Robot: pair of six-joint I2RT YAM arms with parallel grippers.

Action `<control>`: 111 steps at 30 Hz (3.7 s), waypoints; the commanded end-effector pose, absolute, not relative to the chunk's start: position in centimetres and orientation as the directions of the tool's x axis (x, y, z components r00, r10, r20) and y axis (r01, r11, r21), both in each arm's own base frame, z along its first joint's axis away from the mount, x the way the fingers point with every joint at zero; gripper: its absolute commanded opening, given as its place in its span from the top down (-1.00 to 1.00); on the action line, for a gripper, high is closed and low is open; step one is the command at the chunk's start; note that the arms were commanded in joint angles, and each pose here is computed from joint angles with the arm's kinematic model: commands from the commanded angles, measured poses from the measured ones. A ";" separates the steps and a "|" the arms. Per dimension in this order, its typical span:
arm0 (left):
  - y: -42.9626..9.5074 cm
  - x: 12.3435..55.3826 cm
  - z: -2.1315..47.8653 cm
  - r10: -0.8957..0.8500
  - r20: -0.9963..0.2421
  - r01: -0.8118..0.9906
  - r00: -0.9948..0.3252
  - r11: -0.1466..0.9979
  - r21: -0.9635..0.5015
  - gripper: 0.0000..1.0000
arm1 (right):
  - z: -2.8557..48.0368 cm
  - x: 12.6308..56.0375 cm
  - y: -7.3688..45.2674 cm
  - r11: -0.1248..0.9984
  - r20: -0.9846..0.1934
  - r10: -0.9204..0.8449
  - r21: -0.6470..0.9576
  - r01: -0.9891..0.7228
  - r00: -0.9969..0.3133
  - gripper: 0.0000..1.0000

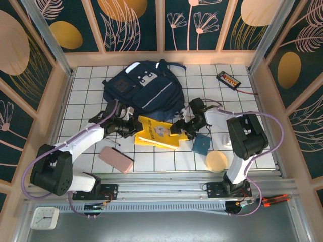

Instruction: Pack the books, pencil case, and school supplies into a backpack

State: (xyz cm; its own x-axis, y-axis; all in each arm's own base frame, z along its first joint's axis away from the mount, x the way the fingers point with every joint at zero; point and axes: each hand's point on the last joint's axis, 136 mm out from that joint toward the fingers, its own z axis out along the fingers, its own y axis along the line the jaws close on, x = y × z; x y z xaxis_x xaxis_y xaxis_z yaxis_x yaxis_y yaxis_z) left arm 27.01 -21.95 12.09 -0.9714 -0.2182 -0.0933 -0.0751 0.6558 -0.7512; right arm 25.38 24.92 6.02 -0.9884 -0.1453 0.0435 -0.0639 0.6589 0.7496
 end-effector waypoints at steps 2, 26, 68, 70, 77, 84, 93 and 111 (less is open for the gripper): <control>-24.0 27.3 19.5 -0.167 -0.149 0.047 -0.975 0.500 -0.865 0.76 | 10.6 26.8 23.4 0.613 -0.030 -0.054 0.788 -0.056 -0.998 -0.42; -27.3 28.0 30.2 -0.052 -0.266 0.253 -0.963 0.183 -0.950 0.77 | 21.7 31.1 21.2 0.390 -0.451 0.078 0.835 -0.389 -0.889 -0.86; -14.7 37.1 21.7 -0.136 -0.449 0.076 -0.883 0.903 -0.422 -0.98 | 22.1 32.3 18.6 0.438 -0.401 0.211 0.854 -0.281 -0.892 1.00; -15.7 37.7 22.2 -0.147 -0.479 0.113 -0.865 0.874 -0.472 -0.98 | 21.1 33.3 16.7 0.522 -0.392 0.252 0.825 -0.217 -0.885 1.00; -21.8 38.8 21.8 0.153 -0.659 0.420 -0.737 0.867 -0.268 -0.98 | 23.2 35.1 4.9 0.776 -0.550 0.538 0.618 0.122 -0.639 1.00; -25.9 41.2 20.5 0.328 -0.726 0.534 -0.605 0.843 -0.064 -0.98 | 24.7 34.1 1.6 0.772 -0.601 0.615 0.592 0.233 -0.509 1.00; -32.4 44.4 16.2 0.500 -0.680 0.592 -0.536 0.797 0.120 -0.98 | 24.9 34.0 3.1 0.742 -0.564 0.626 0.644 0.187 -0.538 1.00; -33.0 48.2 8.4 0.505 -0.558 0.485 -0.658 0.852 0.197 -0.56 | 24.8 33.8 4.3 0.738 -0.550 0.606 0.659 0.147 -0.575 1.00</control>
